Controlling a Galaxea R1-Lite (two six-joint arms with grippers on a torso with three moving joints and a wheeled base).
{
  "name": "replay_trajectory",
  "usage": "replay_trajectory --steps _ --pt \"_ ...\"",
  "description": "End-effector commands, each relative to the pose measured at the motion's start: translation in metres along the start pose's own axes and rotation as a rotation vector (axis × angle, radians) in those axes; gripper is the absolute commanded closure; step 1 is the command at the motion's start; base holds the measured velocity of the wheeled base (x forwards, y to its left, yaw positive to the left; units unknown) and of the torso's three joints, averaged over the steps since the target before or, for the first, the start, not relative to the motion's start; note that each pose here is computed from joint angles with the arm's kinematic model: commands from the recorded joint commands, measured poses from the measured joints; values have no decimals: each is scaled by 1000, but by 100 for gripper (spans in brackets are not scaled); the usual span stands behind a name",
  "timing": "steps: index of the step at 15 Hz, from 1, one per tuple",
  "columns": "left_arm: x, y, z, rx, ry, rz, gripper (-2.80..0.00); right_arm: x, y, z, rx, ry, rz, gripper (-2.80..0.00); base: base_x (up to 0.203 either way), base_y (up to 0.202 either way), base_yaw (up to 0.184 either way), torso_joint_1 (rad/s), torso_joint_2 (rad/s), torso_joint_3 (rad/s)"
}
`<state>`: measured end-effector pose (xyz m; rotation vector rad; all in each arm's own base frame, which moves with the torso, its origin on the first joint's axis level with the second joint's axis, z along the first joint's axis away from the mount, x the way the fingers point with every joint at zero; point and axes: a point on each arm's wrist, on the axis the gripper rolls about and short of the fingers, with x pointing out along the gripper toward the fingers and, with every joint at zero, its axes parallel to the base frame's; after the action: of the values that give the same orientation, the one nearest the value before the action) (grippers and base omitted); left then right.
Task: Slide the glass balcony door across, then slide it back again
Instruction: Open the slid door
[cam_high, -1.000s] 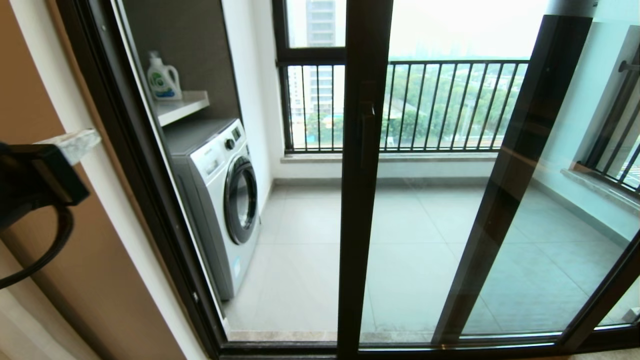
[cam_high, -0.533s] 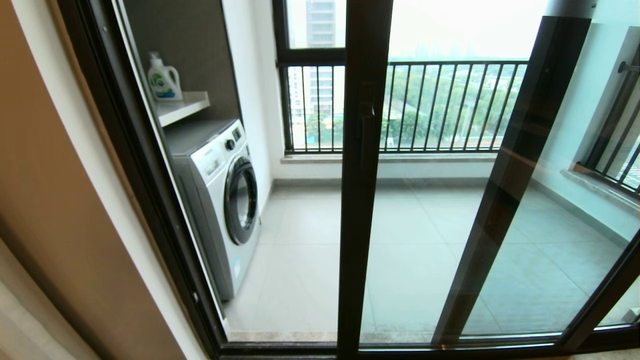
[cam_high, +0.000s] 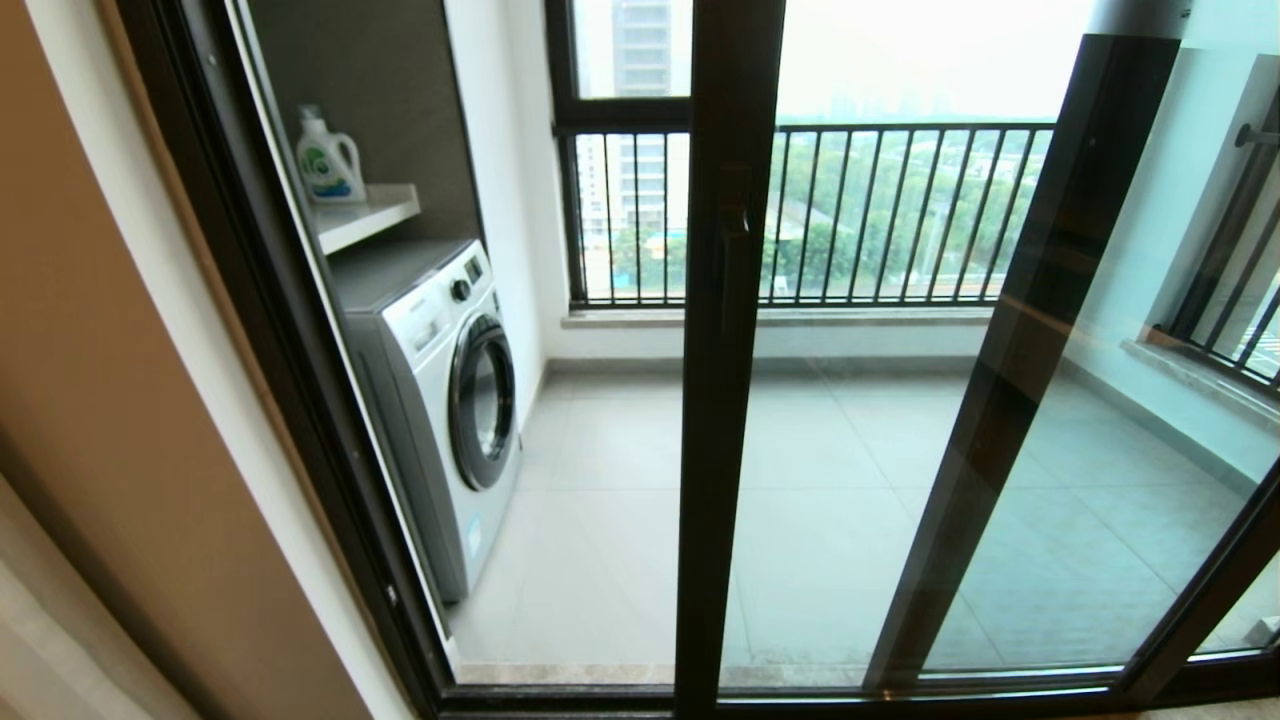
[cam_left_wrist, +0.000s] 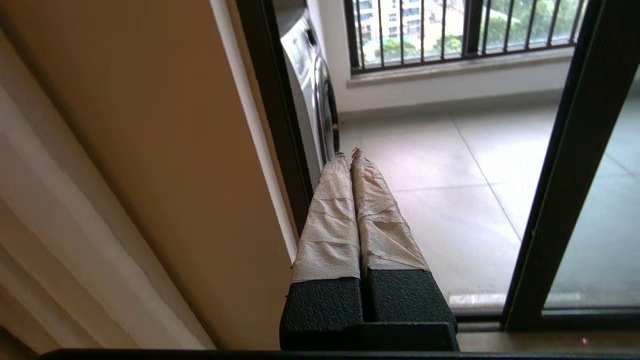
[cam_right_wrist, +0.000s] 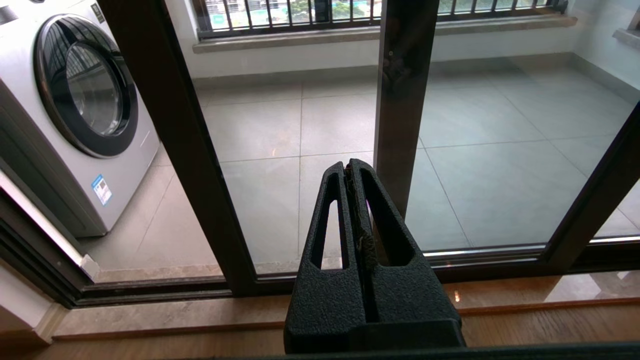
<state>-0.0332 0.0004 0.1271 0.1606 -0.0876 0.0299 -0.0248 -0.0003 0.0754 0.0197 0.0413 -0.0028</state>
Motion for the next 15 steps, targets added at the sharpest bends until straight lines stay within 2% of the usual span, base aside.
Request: replay_trajectory --steps 1,2,4,5,15 --pt "6 -8 -47 26 69 -42 0 0 0 0 0 0 1 0 0 0 0 0 0 0" --pt "6 -10 -53 21 87 -57 0 0 0 0 0 0 1 0 0 0 0 0 0 0" --pt "6 -10 -52 -48 93 -67 0 0 0 0 0 0 1 0 0 0 0 0 0 0" --pt "6 -10 -52 -58 92 -68 0 0 0 0 0 0 1 0 0 0 0 0 0 0" --pt "6 -10 -52 -73 94 -53 0 0 0 0 0 -1 1 0 0 0 0 0 0 0"
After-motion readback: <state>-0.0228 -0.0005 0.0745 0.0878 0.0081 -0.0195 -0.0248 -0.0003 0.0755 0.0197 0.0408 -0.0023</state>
